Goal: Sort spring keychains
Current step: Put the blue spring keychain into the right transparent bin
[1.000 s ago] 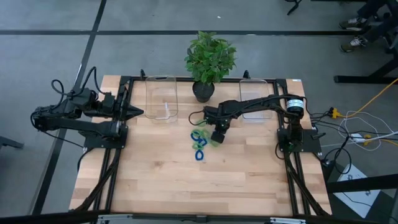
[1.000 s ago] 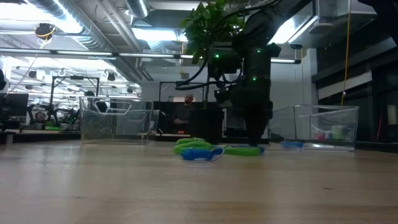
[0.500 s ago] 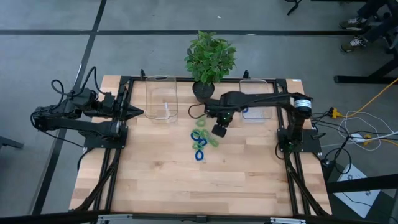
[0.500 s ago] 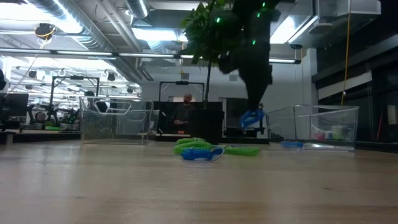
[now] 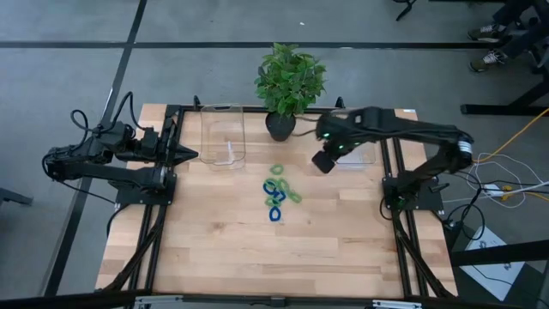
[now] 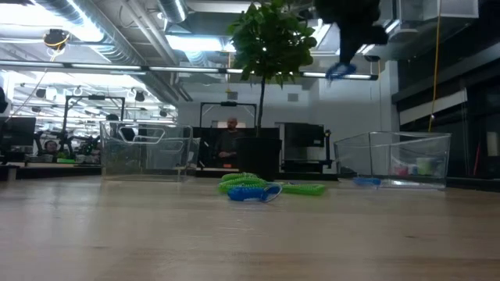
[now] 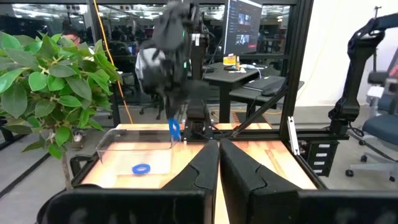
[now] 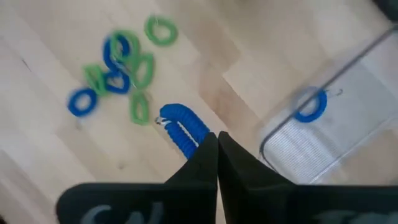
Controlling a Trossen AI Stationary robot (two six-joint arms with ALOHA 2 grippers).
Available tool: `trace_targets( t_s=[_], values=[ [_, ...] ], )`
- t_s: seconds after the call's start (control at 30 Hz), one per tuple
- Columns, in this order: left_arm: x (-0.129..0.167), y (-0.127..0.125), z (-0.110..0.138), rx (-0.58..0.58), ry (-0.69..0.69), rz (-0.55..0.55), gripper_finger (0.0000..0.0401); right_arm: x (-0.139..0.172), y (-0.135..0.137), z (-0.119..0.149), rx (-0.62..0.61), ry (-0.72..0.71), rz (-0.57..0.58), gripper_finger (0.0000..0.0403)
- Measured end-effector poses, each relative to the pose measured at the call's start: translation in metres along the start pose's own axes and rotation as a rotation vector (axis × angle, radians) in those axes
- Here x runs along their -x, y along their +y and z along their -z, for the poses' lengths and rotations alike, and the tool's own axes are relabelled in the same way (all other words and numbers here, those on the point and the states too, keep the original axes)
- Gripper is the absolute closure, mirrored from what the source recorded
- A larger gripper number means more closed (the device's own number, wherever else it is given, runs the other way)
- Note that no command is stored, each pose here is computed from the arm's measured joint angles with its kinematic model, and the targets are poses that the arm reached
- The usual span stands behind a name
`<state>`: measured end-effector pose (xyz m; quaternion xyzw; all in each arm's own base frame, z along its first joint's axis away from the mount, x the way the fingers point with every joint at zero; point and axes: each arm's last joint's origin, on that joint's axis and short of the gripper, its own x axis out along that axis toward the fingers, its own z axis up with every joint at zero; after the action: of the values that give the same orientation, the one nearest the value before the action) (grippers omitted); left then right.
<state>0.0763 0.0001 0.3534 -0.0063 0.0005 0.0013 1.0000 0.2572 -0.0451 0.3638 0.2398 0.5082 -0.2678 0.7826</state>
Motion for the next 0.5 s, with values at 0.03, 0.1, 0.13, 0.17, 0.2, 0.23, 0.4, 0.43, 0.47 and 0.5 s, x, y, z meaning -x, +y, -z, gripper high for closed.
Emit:
trace_targets(
  t_s=[0.03, 0.1, 0.13, 0.17, 0.2, 0.23, 0.4, 0.43, 0.47, 0.5],
  values=[
    [0.000, 0.000, 0.000, 0.000, 0.001, 0.000, 0.0390, 0.009, -0.002, 0.000, -0.020, -0.023, 0.002, 0.0403],
    [0.000, 0.000, 0.000, 0.000, 0.000, 0.000, 0.0392, 0.029, -0.005, 0.000, -0.033, -0.062, 0.035, 0.0403],
    [0.000, 0.000, 0.000, 0.000, 0.001, 0.000, 0.0393, 0.038, -0.007, 0.001, -0.028, -0.075, 0.070, 0.0403],
    [0.000, 0.000, 0.000, 0.000, 0.000, 0.000, 0.0393, 0.045, -0.009, 0.001, -0.025, -0.088, 0.111, 0.0403],
    [0.000, 0.000, 0.000, 0.000, 0.000, 0.000, 0.0393, 0.052, -0.011, 0.001, -0.022, -0.096, 0.144, 0.0403],
    [0.000, 0.000, 0.000, 0.000, 0.000, 0.000, 0.0392, 0.058, -0.014, 0.001, -0.022, -0.098, 0.175, 0.0403],
    [0.000, 0.000, 0.000, 0.000, 0.000, 0.000, 0.0389, 0.065, -0.027, -0.004, -0.021, -0.125, 0.223, 0.0403],
    [0.000, 0.000, 0.000, 0.000, 0.000, 0.000, 0.0389, 0.063, -0.030, -0.006, -0.033, -0.123, 0.232, 0.0403],
    [0.000, 0.000, 0.000, 0.000, 0.000, 0.000, 0.0390, 0.060, -0.032, -0.006, -0.042, -0.112, 0.242, 0.0403],
    [0.000, 0.000, 0.000, 0.000, 0.000, 0.000, 0.0390, 0.058, -0.034, -0.006, -0.053, -0.103, 0.252, 0.0403]
  ],
)
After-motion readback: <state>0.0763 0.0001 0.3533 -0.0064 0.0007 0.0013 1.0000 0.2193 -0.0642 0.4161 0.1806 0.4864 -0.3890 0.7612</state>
